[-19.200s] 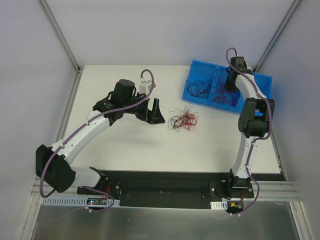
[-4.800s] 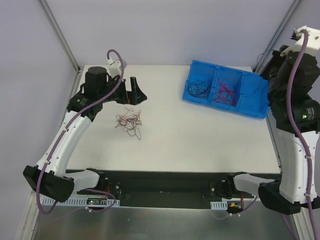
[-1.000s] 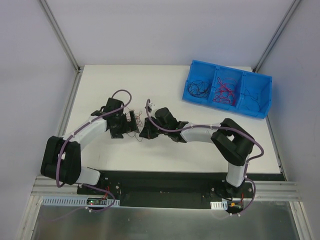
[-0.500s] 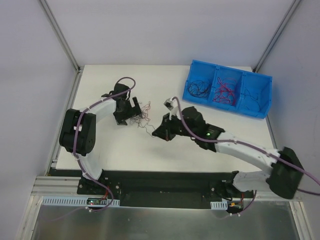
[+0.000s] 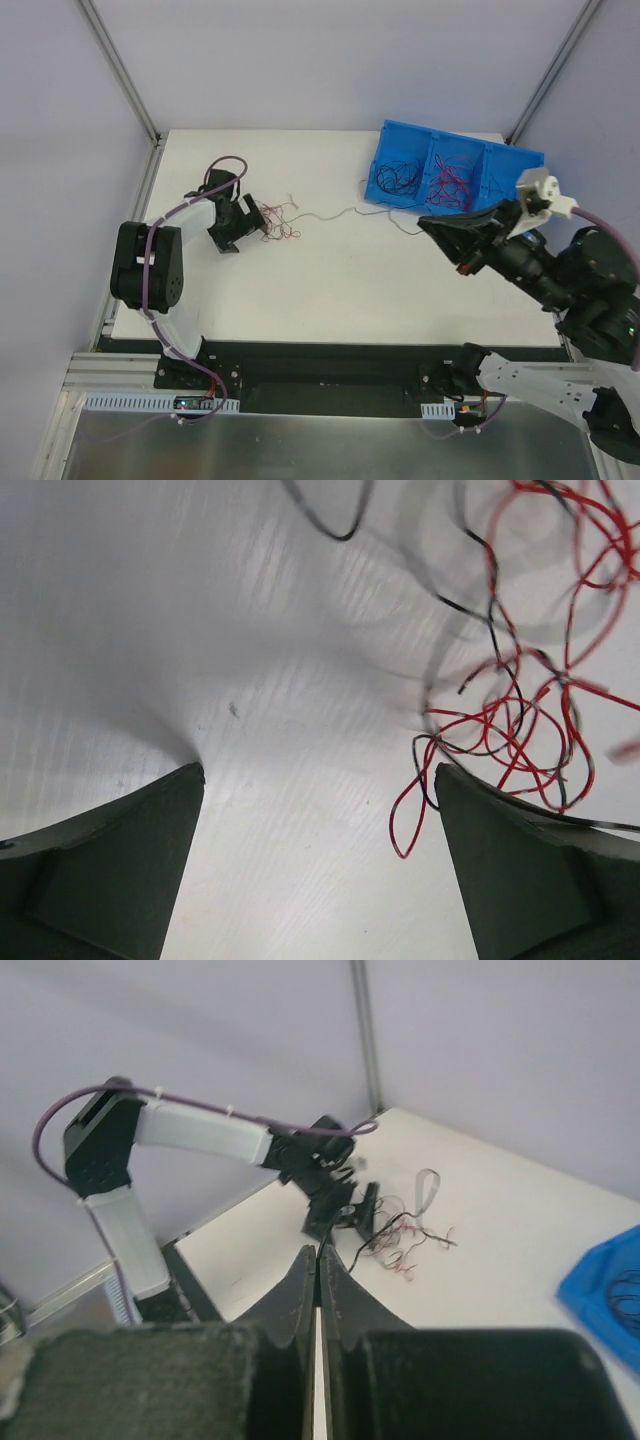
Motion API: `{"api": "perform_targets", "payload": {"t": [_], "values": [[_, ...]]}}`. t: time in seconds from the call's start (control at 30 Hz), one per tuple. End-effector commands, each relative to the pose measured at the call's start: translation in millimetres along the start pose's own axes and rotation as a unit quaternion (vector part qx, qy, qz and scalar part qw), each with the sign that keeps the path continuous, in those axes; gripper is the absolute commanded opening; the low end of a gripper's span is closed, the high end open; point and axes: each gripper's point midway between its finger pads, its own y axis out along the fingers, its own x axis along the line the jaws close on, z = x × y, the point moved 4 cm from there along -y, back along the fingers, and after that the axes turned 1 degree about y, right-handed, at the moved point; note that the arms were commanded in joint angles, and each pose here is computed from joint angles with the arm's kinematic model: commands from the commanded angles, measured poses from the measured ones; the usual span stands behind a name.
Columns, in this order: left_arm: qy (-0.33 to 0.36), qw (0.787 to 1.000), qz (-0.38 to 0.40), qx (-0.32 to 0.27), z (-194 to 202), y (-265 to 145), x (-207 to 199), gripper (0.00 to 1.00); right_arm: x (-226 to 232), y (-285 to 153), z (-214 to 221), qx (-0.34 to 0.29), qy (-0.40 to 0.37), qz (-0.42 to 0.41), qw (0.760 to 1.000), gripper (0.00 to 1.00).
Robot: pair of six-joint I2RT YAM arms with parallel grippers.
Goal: Untangle the cables
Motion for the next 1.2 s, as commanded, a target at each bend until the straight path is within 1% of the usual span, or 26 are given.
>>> {"api": "perform_targets", "payload": {"t": [0.0,0.07,0.2,0.27,0.33,0.4,0.47,0.57,0.67,0.77,0.83,0.93,1.0,1.07,1.1,1.17], "values": [[-0.007,1.0,0.0,-0.015,6,-16,5,0.99,-31,-24,-10,0.006,-0.061,0.107,0.992,0.01],[-0.001,1.0,-0.005,-0.022,7,-19,8,0.99,-37,-34,-20,0.001,-0.07,0.135,0.988,0.0],[-0.003,1.0,-0.005,-0.025,7,-21,11,0.99,-34,-65,-50,-0.065,-0.075,0.138,0.985,0.0],[-0.003,1.0,-0.002,-0.026,6,-23,10,0.99,-35,-73,-56,-0.081,-0.075,0.143,0.984,0.0],[-0.003,1.0,0.006,-0.026,7,-26,8,0.99,-38,-72,-53,-0.077,-0.074,0.152,0.983,0.0],[0.007,0.999,0.033,-0.024,8,-34,-1,0.99,-40,-64,-44,-0.059,-0.071,0.157,0.983,0.0],[0.054,0.993,0.098,-0.027,13,-48,-18,0.97,-41,-51,-34,-0.036,-0.068,0.157,0.985,0.0],[0.127,0.981,0.132,-0.062,27,-75,-33,0.98,-40,-39,-29,-0.024,-0.063,0.151,0.986,0.0],[0.166,0.967,0.171,-0.091,43,-102,-40,0.99,-36,-33,-32,-0.026,-0.063,0.139,0.988,0.0],[0.199,0.95,0.224,-0.088,61,-118,-52,0.99,-35,-28,-36,-0.029,-0.065,0.136,0.988,0.0],[0.211,0.942,0.251,-0.072,74,-125,-64,0.99,-34,-26,-37,-0.028,-0.066,0.135,0.988,0.0],[0.198,0.935,0.295,-0.011,97,-132,-89,0.98,-34,-27,-38,-0.03,-0.063,0.133,0.989,0.0],[0.176,0.938,0.297,0.03,112,-127,-100,0.95,-34,-27,-38,-0.031,-0.061,0.133,0.989,0.0],[0.102,0.951,0.281,0.076,122,-119,-105,0.91,-33,-29,-39,-0.034,-0.059,0.133,0.989,0.0],[0.067,0.954,0.272,0.103,127,-113,-105,0.9,-33,-29,-39,-0.035,-0.057,0.133,0.989,0.0],[0.02,0.951,0.277,0.138,130,-106,-113,0.89,-33,-31,-38,-0.037,-0.054,0.132,0.989,0.0]]}}
